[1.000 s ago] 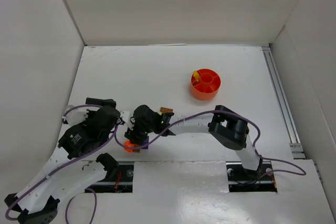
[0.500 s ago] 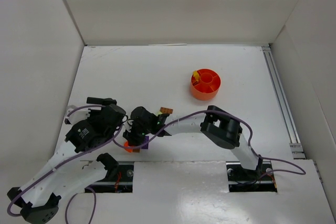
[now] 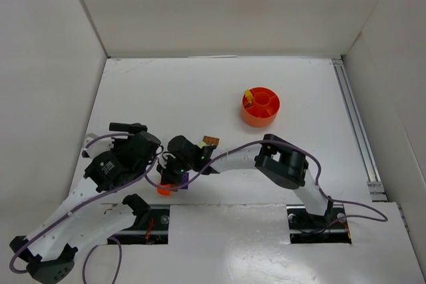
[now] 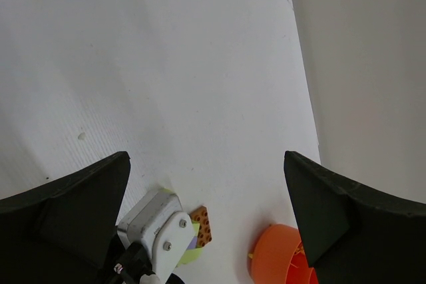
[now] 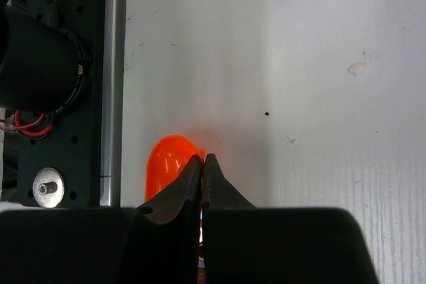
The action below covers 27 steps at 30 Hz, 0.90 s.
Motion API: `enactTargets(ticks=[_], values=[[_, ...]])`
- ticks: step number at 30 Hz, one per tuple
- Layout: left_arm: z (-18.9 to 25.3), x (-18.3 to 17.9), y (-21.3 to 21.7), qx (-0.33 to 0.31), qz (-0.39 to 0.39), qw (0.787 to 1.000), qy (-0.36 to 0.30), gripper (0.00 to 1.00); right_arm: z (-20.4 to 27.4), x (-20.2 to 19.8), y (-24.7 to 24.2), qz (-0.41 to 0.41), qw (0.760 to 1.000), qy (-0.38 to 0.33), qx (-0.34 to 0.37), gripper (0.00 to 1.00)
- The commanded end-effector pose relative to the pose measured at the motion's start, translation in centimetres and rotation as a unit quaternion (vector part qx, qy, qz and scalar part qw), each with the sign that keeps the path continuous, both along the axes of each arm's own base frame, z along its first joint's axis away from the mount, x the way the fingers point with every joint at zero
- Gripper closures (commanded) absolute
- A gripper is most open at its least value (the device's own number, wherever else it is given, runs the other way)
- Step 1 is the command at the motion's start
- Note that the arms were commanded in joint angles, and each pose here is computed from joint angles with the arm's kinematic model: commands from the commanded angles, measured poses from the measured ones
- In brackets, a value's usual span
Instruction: Sort the legos into containers by color
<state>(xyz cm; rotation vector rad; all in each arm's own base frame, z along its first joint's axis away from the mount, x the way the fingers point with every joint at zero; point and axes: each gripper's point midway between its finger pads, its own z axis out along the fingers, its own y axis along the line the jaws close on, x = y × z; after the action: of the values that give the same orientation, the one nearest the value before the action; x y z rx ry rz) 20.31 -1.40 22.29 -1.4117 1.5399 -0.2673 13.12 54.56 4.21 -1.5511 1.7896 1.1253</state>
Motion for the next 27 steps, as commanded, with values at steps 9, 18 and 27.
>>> enactTargets(ticks=[9,18,27], values=[[0.3,0.7,0.3,0.04,0.001,0.999,0.0,0.0,6.5,1.2,-1.1,-0.034,0.996,-0.069,0.049,1.0],[1.1,4.2,-3.7,0.078,-0.066,0.995,0.014,0.0,11.9,11.1,-9.6,-0.18,0.974,-0.128,0.058,1.0],[1.5,9.6,-10.1,0.105,-0.223,0.968,0.041,0.0,15.3,21.4,-25.5,-0.393,0.891,-0.225,-0.03,1.0]])
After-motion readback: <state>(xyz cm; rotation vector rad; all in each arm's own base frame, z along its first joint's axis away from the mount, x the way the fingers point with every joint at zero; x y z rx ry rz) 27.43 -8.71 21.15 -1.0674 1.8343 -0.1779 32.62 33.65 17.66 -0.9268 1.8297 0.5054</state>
